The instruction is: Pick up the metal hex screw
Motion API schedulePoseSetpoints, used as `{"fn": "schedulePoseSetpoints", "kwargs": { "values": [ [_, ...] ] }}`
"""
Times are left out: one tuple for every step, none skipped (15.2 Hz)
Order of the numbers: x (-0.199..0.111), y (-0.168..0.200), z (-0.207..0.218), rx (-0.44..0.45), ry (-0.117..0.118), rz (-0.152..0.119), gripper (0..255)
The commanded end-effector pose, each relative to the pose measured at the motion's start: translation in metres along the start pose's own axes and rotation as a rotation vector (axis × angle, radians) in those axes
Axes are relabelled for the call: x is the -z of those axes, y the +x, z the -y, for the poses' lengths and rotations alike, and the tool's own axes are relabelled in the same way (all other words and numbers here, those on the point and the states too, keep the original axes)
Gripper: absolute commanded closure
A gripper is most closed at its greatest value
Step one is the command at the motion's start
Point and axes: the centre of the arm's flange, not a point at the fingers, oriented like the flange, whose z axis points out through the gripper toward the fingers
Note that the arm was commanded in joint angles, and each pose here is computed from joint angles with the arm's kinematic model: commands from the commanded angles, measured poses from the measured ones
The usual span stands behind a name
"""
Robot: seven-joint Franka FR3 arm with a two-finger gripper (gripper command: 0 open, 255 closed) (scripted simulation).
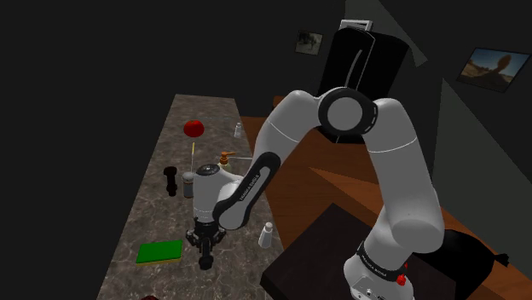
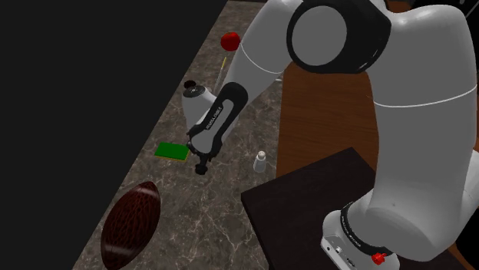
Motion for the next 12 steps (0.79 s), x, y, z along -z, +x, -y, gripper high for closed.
{"fn": "schedulePoseSetpoints", "kwargs": {
  "values": [
    [0.01, -0.002, 0.0, 0.0, 0.001, 0.0, 255],
    [0.016, -0.002, 0.0, 0.0, 0.001, 0.0, 255],
    [0.021, -0.003, 0.0, 0.0, 0.001, 0.0, 255],
    [0.026, -0.003, 0.0, 0.0, 0.001, 0.0, 255],
    [0.031, -0.003, 0.001, 0.0, 0.001, 0.0, 255],
    [0.037, -0.004, 0.001, 0.0, 0.001, 0.0, 255],
    [0.042, -0.004, 0.001, 0.0, 0.001, 0.0, 255],
    [0.047, -0.005, 0.001, 0.0, 0.001, 0.0, 255],
    [0.052, -0.005, 0.001, 0.0, 0.001, 0.0, 255],
    [0.058, -0.006, 0.001, 0.0, 0.001, 0.0, 255],
    [0.063, -0.006, 0.001, 0.0, 0.001, 0.0, 255],
    [0.068, -0.006, 0.001, 0.0, 0.001, 0.0, 255]
  ]
}}
